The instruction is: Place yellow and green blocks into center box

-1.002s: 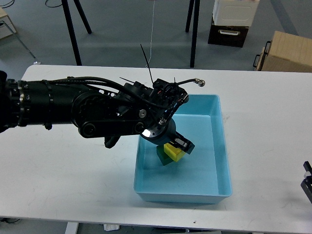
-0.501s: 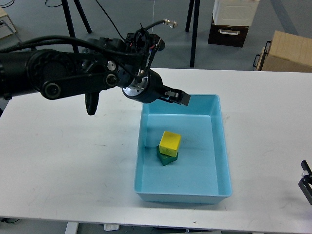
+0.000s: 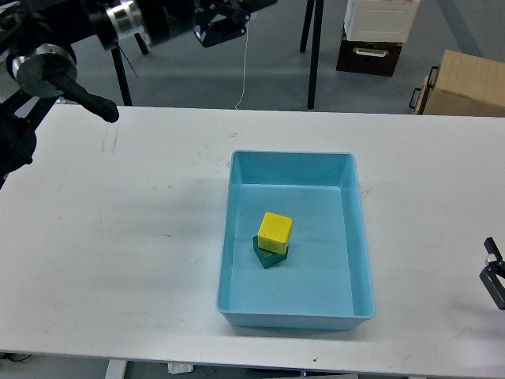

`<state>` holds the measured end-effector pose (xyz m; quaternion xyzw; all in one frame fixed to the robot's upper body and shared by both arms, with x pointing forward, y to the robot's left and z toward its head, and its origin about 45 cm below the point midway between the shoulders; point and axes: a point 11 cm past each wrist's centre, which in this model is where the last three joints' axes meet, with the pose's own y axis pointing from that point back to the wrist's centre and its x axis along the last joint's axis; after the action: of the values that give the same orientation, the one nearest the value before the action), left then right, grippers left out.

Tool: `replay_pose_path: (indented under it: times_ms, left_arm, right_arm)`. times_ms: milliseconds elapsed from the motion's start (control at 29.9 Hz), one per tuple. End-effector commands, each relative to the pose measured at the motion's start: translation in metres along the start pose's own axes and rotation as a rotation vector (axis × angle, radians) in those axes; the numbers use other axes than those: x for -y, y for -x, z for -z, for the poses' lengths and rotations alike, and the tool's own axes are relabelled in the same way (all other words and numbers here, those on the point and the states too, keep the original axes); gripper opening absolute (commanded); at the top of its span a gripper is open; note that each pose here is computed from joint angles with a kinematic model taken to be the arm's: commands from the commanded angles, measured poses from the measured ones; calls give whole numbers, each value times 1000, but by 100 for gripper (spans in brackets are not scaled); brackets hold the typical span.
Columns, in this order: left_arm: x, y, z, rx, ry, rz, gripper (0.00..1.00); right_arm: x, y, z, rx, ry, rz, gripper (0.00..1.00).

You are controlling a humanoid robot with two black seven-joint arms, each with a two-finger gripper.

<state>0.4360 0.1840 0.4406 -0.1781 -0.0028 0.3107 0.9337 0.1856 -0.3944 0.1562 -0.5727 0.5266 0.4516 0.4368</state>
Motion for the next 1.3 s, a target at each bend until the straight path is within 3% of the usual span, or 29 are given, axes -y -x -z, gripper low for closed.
replay_pose_path:
  times_ms: [0, 134, 267, 434, 635, 768, 1269]
  left_arm:
    - [-64, -25, 12, -107, 114, -151, 97]
    - [-147, -37, 41, -265, 300, -367, 97]
    - [-206, -14, 85, -382, 360, -513, 97]
    - [-261, 12, 132, -514, 394, -672, 97]
    - [-306, 40, 152, -607, 393, -772, 98]
    - [-324, 64, 162, -647, 355, -809, 99]
    - [-319, 117, 212, -916, 307, -818, 100]
  right_arm:
    - [12, 6, -5, -10, 20, 30, 100]
    - [15, 6, -12, 2, 31, 35, 100]
    - [13, 3, -16, 11, 36, 28, 100]
    - [7, 0, -23, 36, 23, 17, 100]
    - [7, 0, -23, 24, 28, 14, 100]
    - [8, 4, -31, -31, 70, 15, 100]
    - [-8, 5, -38, 3, 36, 7, 100]
